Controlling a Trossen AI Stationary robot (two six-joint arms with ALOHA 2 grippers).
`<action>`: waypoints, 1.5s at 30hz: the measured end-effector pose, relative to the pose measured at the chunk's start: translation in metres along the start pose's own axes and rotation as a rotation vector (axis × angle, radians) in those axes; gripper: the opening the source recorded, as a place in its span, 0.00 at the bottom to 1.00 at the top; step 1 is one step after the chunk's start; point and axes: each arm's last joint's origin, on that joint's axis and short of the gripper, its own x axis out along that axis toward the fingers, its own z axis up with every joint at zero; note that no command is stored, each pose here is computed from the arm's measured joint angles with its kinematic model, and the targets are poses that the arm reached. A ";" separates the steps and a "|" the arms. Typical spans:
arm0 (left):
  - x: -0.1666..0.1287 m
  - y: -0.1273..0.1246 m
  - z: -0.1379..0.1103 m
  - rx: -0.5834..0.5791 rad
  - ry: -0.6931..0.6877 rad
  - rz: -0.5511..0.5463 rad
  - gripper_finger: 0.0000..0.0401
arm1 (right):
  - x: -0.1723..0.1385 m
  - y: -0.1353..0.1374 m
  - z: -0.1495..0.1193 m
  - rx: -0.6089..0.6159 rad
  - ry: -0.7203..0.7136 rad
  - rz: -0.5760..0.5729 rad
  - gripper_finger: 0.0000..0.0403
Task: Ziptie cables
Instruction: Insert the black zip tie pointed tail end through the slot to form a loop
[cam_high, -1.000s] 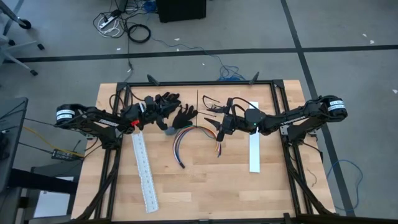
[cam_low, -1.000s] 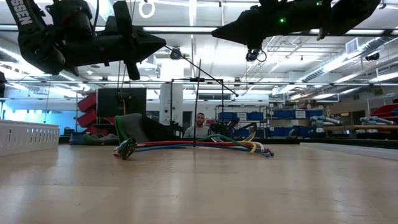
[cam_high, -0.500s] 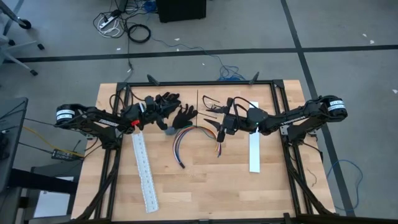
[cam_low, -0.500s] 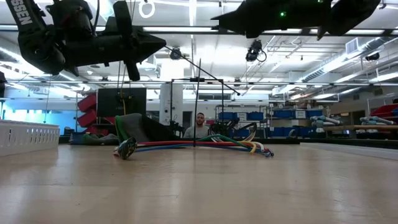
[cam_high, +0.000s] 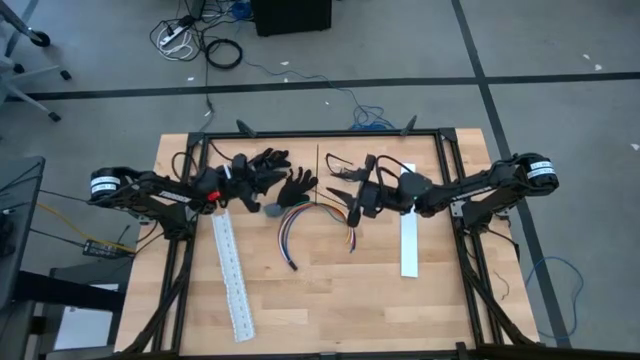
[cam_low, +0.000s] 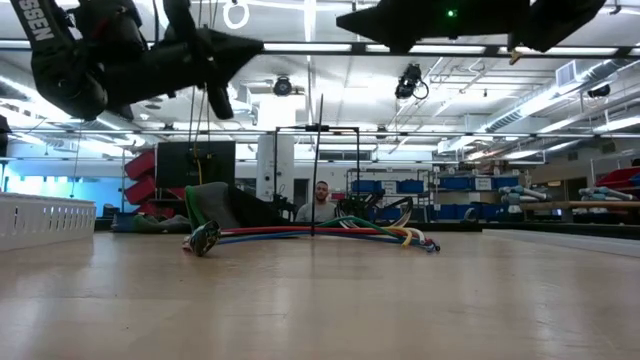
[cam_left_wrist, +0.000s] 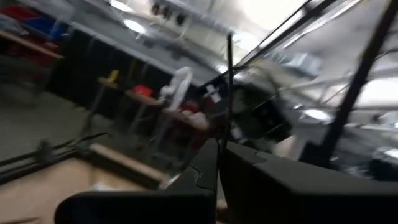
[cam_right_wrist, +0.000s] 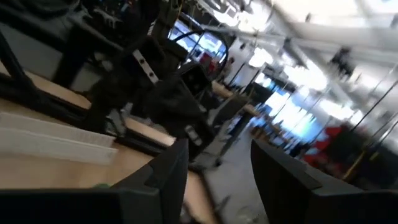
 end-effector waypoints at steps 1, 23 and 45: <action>0.000 -0.002 0.003 -0.019 -0.021 -0.031 0.00 | 0.001 -0.001 0.003 -0.043 -0.007 -0.005 0.42; -0.013 -0.029 0.038 -0.405 0.059 -0.133 0.00 | 0.026 -0.007 0.038 -0.798 0.009 0.197 0.42; 0.005 -0.033 0.047 -0.346 0.146 -0.116 0.00 | 0.040 0.054 0.022 -0.894 0.044 0.168 0.42</action>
